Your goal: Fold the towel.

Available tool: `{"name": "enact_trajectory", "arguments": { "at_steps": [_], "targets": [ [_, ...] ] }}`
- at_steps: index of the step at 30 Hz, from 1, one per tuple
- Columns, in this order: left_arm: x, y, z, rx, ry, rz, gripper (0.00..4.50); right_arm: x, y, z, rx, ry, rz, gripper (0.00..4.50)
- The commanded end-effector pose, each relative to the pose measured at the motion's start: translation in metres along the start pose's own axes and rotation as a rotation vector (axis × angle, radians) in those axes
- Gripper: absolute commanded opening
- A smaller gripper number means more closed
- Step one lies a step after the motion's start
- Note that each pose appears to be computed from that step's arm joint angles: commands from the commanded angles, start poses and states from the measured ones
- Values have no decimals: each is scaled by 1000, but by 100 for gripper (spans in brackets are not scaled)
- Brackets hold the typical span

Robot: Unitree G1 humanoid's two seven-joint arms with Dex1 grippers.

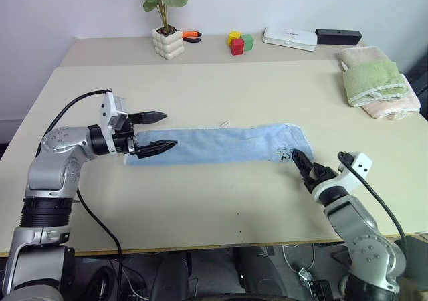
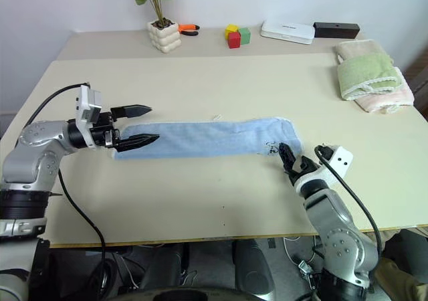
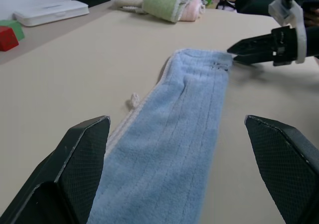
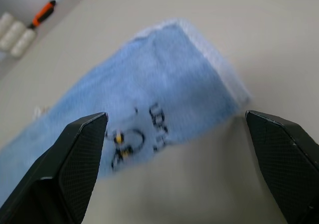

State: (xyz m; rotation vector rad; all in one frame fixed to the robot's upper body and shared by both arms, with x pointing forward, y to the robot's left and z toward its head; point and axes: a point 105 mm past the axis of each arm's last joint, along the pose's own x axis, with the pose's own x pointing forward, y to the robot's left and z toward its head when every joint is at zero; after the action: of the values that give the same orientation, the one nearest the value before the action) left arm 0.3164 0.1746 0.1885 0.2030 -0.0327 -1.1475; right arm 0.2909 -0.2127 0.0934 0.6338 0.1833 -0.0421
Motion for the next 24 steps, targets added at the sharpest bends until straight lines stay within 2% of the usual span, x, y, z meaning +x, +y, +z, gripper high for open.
{"name": "enact_trajectory", "arguments": {
  "at_steps": [1, 2, 5, 12, 13, 19, 21, 24],
  "targets": [
    [-4, -2, 14, 34, -36, 23, 443, 8, -6, -12, 11, 28, -38, 450],
    [-4, -2, 13, 34, -39, 34, 443, 10, -6, -13, 12, 26, -47, 450],
    [-5, -3, 12, 36, -43, 56, 450, 20, -1, -12, 86, 9, -52, 371],
    [-5, 0, 12, 30, -54, 85, 450, 35, 4, -2, 124, -31, -66, 23],
    [-5, 0, 12, 29, -55, 87, 450, 36, 5, 0, 124, -38, -68, 5],
    [-7, 3, 10, 29, -57, 106, 450, 31, 9, 11, 85, -72, -66, 5],
    [-8, 4, 10, 23, -59, 114, 450, 28, 8, 18, 24, -93, -63, 5],
    [-9, 5, 9, 23, -58, 120, 450, 20, -6, 38, 27, -155, -101, 5]
  ]
}}
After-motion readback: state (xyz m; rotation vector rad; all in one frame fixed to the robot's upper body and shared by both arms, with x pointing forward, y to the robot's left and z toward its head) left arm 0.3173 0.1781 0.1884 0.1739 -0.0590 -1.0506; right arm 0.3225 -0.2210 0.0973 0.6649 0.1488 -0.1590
